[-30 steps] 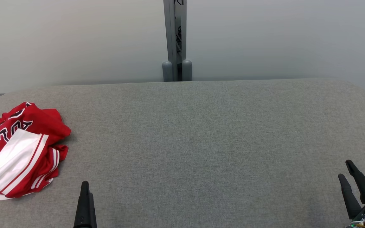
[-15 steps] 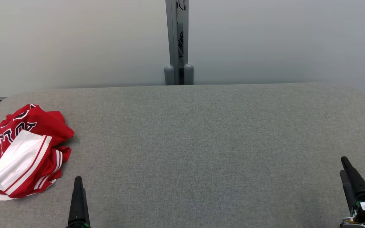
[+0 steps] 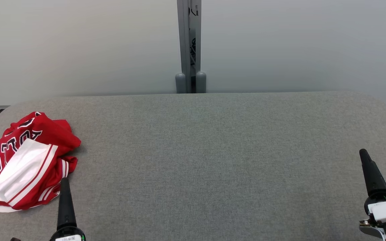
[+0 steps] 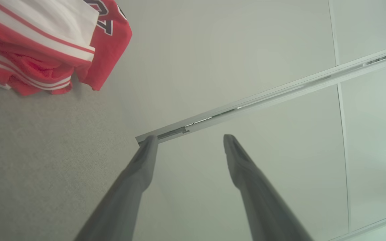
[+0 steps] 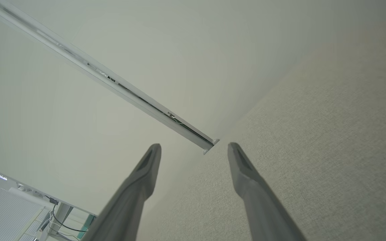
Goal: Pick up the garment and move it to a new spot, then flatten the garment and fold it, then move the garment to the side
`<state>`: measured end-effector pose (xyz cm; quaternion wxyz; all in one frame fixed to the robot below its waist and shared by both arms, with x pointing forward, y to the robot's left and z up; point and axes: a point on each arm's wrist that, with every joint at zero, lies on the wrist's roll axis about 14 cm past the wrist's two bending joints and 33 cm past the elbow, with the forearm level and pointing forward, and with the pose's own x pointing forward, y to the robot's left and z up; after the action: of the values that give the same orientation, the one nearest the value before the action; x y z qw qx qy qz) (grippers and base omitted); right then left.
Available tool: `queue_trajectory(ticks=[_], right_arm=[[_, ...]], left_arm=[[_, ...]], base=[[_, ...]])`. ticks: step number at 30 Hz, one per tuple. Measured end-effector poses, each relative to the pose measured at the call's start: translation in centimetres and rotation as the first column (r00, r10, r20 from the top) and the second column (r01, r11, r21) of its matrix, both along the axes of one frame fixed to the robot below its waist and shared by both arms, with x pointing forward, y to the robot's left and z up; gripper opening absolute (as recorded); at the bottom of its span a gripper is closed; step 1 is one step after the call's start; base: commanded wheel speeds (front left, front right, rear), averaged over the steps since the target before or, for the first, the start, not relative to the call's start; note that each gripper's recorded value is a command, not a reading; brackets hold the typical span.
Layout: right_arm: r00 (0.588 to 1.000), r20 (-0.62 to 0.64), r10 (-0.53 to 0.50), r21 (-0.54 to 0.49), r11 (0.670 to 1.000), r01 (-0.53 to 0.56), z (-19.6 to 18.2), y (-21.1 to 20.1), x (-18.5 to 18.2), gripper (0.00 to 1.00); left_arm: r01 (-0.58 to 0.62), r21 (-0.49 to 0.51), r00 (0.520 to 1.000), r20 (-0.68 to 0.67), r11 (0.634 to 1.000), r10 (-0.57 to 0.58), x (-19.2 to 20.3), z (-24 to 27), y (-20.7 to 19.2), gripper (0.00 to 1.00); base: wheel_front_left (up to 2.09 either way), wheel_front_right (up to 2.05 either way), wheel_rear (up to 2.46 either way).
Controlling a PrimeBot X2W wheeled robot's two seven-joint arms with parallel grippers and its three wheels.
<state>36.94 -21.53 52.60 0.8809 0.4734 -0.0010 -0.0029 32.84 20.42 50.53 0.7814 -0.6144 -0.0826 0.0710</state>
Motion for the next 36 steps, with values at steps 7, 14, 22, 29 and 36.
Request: queue_trajectory(ticks=[7, 14, 22, 29, 36], right_arm=[[0.998, 0.055, 0.011, -0.168, 0.986, -0.001, 1.9, 1.0, 0.3, 1.0], [0.99, 0.137, 0.046, -0.344, 0.939, 0.004, 4.6, 2.7, 0.7, 1.0], [0.971, 0.212, 0.11, -0.525, 0.851, 0.019, 7.0, 5.2, 0.9, 1.0], [0.944, 0.277, 0.179, -0.663, 0.747, 0.053, 9.0, 7.5, 0.7, 1.0], [0.927, 0.29, 0.236, -0.742, 0.667, 0.063, 9.1, 9.3, 0.3, 1.0]], left_arm=[[-0.065, 0.154, 0.997, 0.046, 0.986, 0.059, 0.2, 1.9, 2.3, 1.0], [-0.107, 0.235, 0.993, 0.075, 0.966, 0.092, 0.1, 3.1, 3.6, 1.0], [-0.127, 0.356, 0.991, 0.078, 0.926, 0.106, 0.2, 4.4, 3.7, 1.0], [-0.145, 0.443, 0.989, 0.078, 0.885, 0.123, 0.0, 5.4, 3.5, 1.0], [-0.153, 0.583, 0.988, 0.079, 0.798, 0.131, -0.2, 6.6, 2.6, 1.0]], base=[[0.0, 0.0, 0.0], [0.0, 0.0, 0.0], [0.0, 0.0, 0.0], [0.0, 0.0, 0.0], [0.0, 0.0, 0.0]])
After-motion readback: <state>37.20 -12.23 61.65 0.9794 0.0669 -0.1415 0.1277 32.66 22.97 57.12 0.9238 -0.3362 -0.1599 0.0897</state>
